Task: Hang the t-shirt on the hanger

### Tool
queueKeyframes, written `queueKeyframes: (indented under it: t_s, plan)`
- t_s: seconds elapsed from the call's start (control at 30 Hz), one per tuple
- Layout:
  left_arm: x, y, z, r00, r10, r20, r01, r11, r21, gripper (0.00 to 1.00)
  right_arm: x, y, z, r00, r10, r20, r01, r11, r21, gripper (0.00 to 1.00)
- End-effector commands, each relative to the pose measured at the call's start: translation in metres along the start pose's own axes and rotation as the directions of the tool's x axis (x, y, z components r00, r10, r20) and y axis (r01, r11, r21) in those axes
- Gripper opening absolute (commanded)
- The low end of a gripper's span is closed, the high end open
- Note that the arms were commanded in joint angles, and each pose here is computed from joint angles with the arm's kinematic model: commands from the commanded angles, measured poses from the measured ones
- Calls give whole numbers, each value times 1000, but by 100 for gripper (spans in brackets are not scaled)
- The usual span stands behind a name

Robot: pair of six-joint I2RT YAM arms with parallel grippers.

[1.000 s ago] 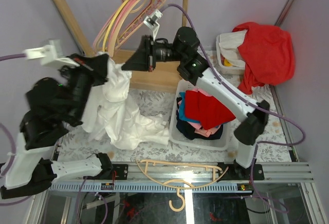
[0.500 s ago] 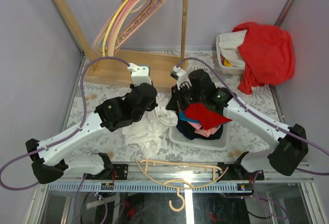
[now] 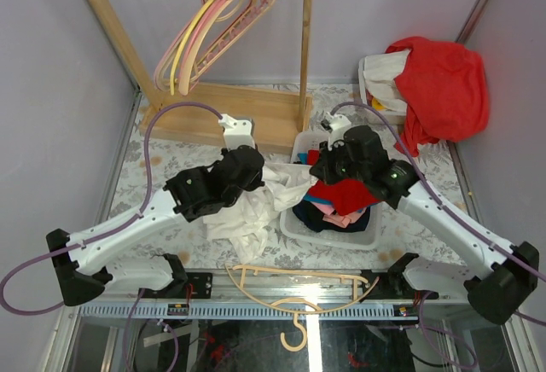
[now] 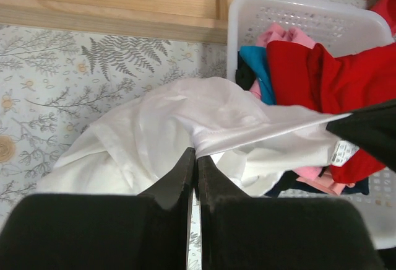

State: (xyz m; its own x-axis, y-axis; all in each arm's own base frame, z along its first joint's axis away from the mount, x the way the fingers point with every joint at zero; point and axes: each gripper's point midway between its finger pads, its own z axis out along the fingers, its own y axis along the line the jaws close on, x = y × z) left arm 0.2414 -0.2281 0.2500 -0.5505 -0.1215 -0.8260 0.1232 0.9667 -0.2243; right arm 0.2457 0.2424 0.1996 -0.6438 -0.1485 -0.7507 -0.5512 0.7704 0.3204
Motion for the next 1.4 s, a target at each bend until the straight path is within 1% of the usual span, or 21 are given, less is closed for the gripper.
queueKeyframes:
  t_s: [0.0, 0.03, 0.07, 0.1, 0.13, 0.2, 0.33, 0.37, 0.43, 0.47, 0.53, 0.63, 0.73, 0.87, 0.93, 1.1, 1.2, 1.3, 1.37]
  plan:
    - [-12, -24, 0, 1000, -5, 14, 4, 995, 97, 0, -41, -6, -24, 985, -12, 172, 1, 998, 65, 0]
    - [-14, -27, 0, 1000, 4, 13, -5, 994, 107, 0, -44, -6, -27, 984, -13, 180, 1, 998, 67, 4]
    - [-16, -30, -1, 1000, 13, 14, -14, 993, 117, 0, -46, -4, -29, 984, -17, 178, 6, 998, 61, 10]
    - [-18, -33, -2, 1000, 22, 14, -24, 992, 127, 0, -45, -2, -31, 986, -21, 166, 12, 998, 54, 14]
    - [-20, -35, -3, 999, 31, 13, -33, 991, 133, 0, -42, 0, -31, 989, -24, 143, 17, 999, 47, 21]
    - [-24, -37, -5, 999, 43, 16, -44, 989, 139, 0, -33, 2, -32, 995, -30, 94, 27, 999, 30, 44]
    - [-24, -41, -5, 998, 64, 6, -64, 986, 151, 0, -20, 9, -50, 997, -44, 63, 44, 999, -4, 78]
    - [-23, -42, -3, 998, 69, 1, -69, 986, 151, 0, -19, 10, -57, 997, -48, 64, 48, 999, -5, 84]
    - [-21, -43, -1, 997, 79, -6, -77, 986, 151, 0, -15, 12, -74, 996, -53, 72, 54, 998, -11, 92]
    - [-19, -43, 1, 996, 86, -11, -83, 986, 147, 0, -11, 15, -81, 996, -46, 74, 48, 999, -24, 93]
    - [-17, -44, 3, 995, 94, -19, -90, 986, 143, 0, 0, 27, -91, 997, -32, 63, 38, 995, -96, 93]
    - [-19, -46, 3, 995, 97, -20, -93, 985, 148, 0, 31, 49, -95, 999, -18, -37, 9, 969, -246, 92]
    - [-19, -46, 3, 994, 107, -25, -102, 984, 145, 0, 59, 64, -96, 993, 18, -117, -59, 933, -355, 89]
    - [-18, -43, 4, 993, 118, -27, -113, 985, 133, 0, 84, 89, -96, 980, 65, -190, -154, 852, -500, 85]
    - [-17, -40, 5, 992, 122, -30, -117, 985, 124, 0, 98, 101, -89, 974, 58, -221, -167, 840, -516, 84]
    - [-19, -32, 4, 993, 113, -25, -110, 989, 102, 0, 138, 130, -78, 957, -74, -281, -78, 865, -495, 82]
    - [-19, -29, 2, 993, 113, -25, -110, 989, 101, 0, 162, 132, -70, 948, -118, -296, -34, 887, -461, 80]
    - [-17, -23, 2, 993, 114, -29, -111, 990, 90, 0, 194, 138, -64, 925, -172, -339, -4, 887, -462, 78]
    - [-18, -20, 1, 994, 109, -26, -107, 991, 86, 0, 214, 141, -60, 899, -236, -369, 47, 889, -455, 75]
